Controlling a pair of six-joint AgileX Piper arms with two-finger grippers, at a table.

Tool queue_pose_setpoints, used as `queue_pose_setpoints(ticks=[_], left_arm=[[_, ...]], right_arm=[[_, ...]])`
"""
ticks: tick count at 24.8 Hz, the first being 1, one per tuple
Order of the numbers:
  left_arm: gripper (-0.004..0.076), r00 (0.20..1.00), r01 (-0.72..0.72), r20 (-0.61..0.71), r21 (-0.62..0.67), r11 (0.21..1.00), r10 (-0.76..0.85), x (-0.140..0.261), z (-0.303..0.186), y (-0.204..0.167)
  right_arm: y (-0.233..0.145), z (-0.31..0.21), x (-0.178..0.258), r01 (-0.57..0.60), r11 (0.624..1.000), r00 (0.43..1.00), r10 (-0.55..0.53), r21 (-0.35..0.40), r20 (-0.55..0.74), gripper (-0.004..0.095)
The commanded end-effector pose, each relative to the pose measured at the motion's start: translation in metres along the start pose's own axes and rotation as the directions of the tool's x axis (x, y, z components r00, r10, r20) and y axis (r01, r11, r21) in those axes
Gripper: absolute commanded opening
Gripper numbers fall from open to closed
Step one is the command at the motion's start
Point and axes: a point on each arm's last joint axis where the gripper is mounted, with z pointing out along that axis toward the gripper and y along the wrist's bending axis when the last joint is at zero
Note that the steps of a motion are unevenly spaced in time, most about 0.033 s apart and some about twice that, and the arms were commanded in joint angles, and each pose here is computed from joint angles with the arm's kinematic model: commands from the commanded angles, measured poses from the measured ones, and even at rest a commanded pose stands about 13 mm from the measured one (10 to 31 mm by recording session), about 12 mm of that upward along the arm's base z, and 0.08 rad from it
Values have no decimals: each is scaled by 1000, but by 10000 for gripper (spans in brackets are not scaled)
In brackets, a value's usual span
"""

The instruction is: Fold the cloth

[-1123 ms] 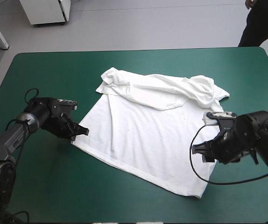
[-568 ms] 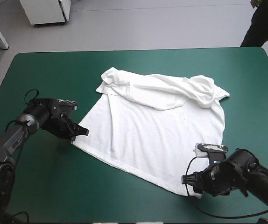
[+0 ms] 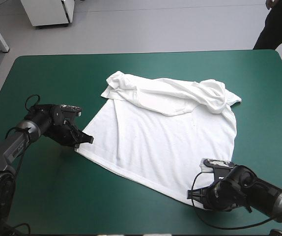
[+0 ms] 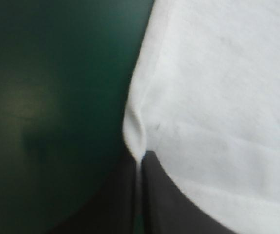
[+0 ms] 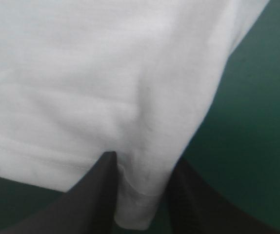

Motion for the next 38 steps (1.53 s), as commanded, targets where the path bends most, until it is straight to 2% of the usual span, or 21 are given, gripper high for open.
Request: queue_pose_setpoints(ticks=[1,4,5,8,10,14,19,23,26,32,35,38], left_arm=[[-22,1000,-10,-19,8,1000,11,5,-8,-2],[-22,999,-15,33,1,1000,15,5,-24,-4],[-22,997,-23,80,-13,1000,24,3,-38,-4],[-22,981,-30,193,-23,999,34,-2,-76,-7],[-22,968,-35,247,-28,999,41,-5,-99,-9],[-22,939,-43,341,-40,998,54,-7,-135,-12],[-22,924,-60,379,6,998,53,-9,-157,-19],[-22,895,-71,444,54,996,40,-14,-179,-25],[-22,853,-89,519,45,995,53,-20,-204,-28],[-22,707,-111,702,-15,994,89,-24,-274,-33],[-22,597,-103,796,-42,994,95,-21,-313,-36],[-22,442,-98,890,-77,992,112,-12,-357,-40]], right_arm=[[8,5,-5,-13,998,999,15,-68,37,-21],[11,-10,-12,26,997,996,-20,-71,82,-17],[14,-20,-19,58,997,990,-49,-58,132,-17],[11,-55,-49,74,996,951,-84,43,298,-17],[2,-72,-68,50,996,930,-74,76,361,-17],[-23,-111,-101,26,995,893,-67,97,446,-17],[-40,-145,-124,32,997,865,-65,75,498,-17],[-47,-173,-143,59,994,836,-98,90,540,-17],[-48,-193,-159,86,988,811,-144,129,567,-17],[-36,-241,-187,127,984,739,-179,126,650,-17],[-31,-271,-192,143,982,678,-190,126,710,-17],[-27,-307,-190,160,977,596,-210,142,775,-17]])
